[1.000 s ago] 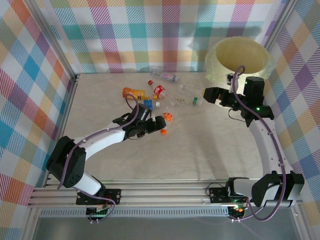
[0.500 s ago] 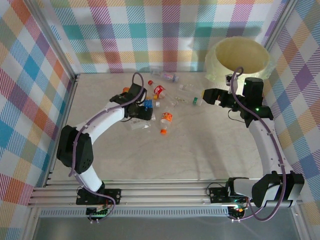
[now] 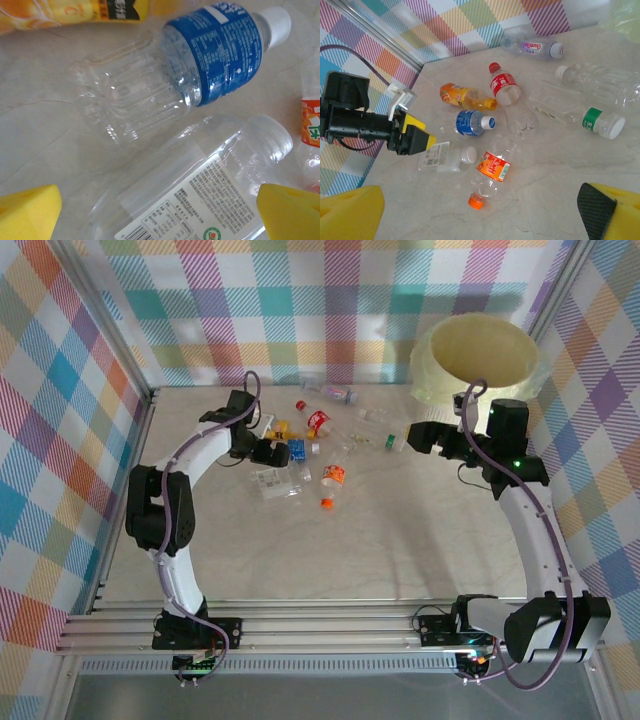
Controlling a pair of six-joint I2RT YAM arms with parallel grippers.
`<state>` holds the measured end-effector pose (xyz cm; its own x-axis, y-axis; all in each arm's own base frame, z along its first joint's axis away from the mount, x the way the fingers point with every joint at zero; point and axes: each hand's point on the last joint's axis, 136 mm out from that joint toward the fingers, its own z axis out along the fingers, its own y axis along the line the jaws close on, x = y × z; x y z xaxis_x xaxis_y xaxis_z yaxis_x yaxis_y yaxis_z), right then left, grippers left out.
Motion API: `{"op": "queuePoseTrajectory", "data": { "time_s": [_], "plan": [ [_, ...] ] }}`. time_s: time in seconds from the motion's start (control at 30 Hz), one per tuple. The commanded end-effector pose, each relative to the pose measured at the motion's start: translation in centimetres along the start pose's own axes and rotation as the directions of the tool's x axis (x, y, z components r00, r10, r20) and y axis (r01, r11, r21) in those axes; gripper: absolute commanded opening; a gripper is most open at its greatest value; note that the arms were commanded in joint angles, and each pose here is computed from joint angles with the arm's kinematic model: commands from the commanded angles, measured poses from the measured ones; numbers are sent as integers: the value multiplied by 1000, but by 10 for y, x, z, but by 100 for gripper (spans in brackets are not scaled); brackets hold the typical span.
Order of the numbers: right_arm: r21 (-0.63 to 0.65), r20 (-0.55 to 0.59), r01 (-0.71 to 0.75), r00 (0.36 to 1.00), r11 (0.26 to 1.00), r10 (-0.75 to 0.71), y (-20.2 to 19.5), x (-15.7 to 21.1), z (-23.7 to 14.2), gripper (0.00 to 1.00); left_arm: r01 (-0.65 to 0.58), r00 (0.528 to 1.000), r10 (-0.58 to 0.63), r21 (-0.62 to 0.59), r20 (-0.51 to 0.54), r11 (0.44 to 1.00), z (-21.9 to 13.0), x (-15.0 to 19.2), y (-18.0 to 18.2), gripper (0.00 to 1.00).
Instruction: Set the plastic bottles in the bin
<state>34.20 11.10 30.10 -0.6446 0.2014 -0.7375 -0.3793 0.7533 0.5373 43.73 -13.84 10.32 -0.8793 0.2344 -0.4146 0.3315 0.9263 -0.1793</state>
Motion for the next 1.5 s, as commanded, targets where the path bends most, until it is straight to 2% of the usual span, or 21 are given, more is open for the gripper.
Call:
{"op": "queuePoseTrajectory", "data": {
  "time_s": [0.0, 0.3, 0.53, 0.9, 1.03, 1.27, 1.47],
  "plan": [
    [2, 2, 43, 999, 999, -43, 6, 3, -6, 100, -12, 999, 6, 124, 50, 992, 2, -17, -10, 100],
    [5, 10, 44, 999, 999, -44, 8, 1, -8, 100, 35, 999, -34, 117, -16, 993, 28, 11, -4, 100],
    [-1, 19, 49, 999, 999, -49, 12, -3, -11, 100, 68, 998, -69, 107, 0, 992, 22, 23, -4, 100],
    [15, 27, 39, 999, 999, -39, 9, -5, -11, 100, 128, 986, -144, 187, 79, 974, -1, 52, -48, 100],
    [17, 21, 30, 999, 999, -30, 7, -4, -9, 100, 127, 987, -142, 185, 73, 975, -1, 70, -72, 100],
    [23, 28, 31, 999, 999, -32, 6, -6, -8, 100, 102, 994, -104, 41, 46, 994, 3, 106, -90, 100],
    [26, 26, 19, 999, 999, -20, 3, -7, -6, 100, 133, 989, -125, -118, 74, 984, -3, 110, -87, 100]
  ]
}}
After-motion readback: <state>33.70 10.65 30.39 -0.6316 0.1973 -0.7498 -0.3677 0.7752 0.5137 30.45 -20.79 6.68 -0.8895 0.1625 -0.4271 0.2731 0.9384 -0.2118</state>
